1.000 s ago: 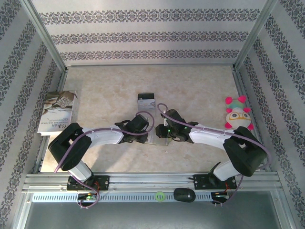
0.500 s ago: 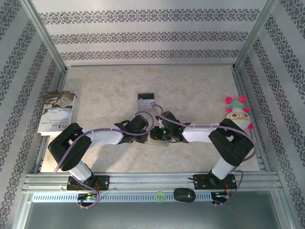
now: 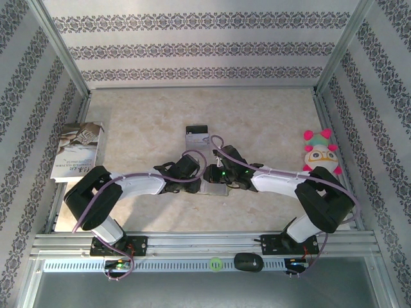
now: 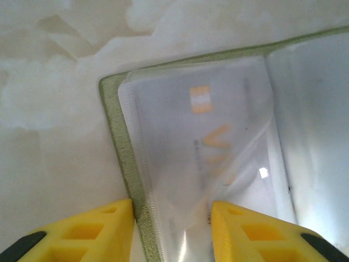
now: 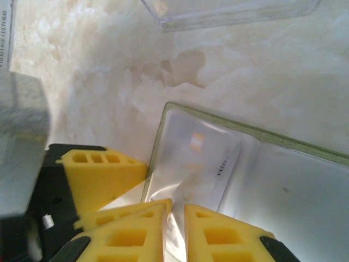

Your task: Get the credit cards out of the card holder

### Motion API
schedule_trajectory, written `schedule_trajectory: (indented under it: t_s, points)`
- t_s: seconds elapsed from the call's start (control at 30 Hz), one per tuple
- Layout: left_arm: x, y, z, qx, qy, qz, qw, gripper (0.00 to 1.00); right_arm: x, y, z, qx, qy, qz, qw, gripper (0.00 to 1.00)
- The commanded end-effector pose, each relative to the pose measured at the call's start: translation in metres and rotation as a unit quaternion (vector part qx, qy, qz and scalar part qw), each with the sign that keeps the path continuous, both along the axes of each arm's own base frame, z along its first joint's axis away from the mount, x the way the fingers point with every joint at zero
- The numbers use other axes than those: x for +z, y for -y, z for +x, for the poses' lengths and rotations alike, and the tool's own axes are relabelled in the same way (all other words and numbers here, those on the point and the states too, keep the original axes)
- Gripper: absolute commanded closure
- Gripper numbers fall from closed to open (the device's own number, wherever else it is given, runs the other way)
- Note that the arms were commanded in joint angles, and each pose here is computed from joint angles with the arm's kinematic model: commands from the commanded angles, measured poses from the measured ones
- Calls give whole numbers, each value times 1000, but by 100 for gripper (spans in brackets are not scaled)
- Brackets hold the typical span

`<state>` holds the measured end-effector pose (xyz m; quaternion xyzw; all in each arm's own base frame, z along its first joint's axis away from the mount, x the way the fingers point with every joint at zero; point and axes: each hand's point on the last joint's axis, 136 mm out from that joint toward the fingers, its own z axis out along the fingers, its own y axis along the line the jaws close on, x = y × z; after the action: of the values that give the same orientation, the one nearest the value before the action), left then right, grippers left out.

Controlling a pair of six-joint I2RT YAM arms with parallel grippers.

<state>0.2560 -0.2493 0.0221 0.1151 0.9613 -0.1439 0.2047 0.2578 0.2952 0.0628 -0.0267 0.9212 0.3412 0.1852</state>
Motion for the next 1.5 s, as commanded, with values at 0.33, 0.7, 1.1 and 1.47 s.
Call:
schedule_trajectory:
  t_s: [0.33,0.7,1.1,1.47]
  points:
    - [3,-27,0,34,-1,0,999,60,-33,2,-8,1,-40,-34,999,84]
    - [-21,-39,-3,36,-28,27,999,64,-43,8,-8,-6,-52,-52,997,85]
    - [-33,-28,-14,27,-65,2,998,65,-39,-7,-7,18,-51,-29,998,82]
    - [-34,-20,-18,16,-78,-12,997,65,-32,-23,-5,32,-48,14,998,80]
